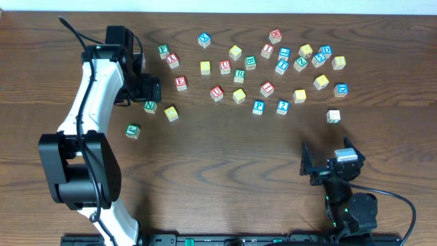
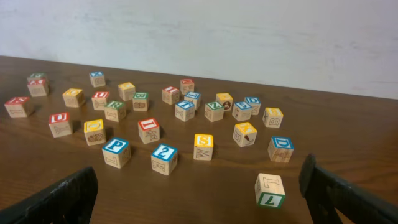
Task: Spell out NEURIPS
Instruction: 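Move the left gripper over the green N block, then lower the left gripper and close it on the green N block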
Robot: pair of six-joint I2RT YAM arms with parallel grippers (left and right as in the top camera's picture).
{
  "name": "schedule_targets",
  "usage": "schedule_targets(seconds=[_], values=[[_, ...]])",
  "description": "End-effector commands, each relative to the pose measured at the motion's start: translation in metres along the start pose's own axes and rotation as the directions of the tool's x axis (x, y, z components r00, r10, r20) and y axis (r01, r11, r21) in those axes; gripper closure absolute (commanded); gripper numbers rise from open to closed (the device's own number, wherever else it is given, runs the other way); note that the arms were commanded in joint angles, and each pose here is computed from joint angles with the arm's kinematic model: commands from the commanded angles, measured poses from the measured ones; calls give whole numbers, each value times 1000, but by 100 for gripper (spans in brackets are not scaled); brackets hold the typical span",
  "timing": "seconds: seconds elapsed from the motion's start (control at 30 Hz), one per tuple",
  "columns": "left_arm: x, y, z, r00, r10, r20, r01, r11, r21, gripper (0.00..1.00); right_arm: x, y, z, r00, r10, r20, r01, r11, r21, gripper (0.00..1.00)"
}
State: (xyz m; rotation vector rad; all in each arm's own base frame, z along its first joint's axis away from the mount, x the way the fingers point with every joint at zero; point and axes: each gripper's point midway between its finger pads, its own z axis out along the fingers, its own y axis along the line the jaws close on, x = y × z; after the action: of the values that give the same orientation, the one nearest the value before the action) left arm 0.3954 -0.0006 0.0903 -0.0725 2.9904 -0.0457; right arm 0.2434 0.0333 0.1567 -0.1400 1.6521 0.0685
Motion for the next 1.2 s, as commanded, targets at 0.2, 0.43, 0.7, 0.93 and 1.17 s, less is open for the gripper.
schedule_targets(seconds=[0.2, 0.43, 0.7, 0.93, 1.17], values=[[13, -1, 18, 999, 20, -38, -19, 1000, 14, 2, 1, -3, 0, 1000, -11, 1, 11, 1000, 12, 1], [17, -2, 32, 997, 20, -71, -19, 1000, 20, 2, 1, -3, 0, 1000, -11, 1, 11, 1000, 12, 1], [20, -2, 51, 993, 19, -113, -17, 1000, 20, 2, 1, -3, 0, 1000, -11, 1, 11, 1000, 12, 1], [19, -2, 55, 994, 19, -110, -17, 1000, 20, 2, 1, -3, 0, 1000, -11, 1, 11, 1000, 12, 1], [17, -2, 56, 994, 19, -103, -17, 1000, 20, 2, 1, -3, 0, 1000, -11, 1, 11, 1000, 12, 1]])
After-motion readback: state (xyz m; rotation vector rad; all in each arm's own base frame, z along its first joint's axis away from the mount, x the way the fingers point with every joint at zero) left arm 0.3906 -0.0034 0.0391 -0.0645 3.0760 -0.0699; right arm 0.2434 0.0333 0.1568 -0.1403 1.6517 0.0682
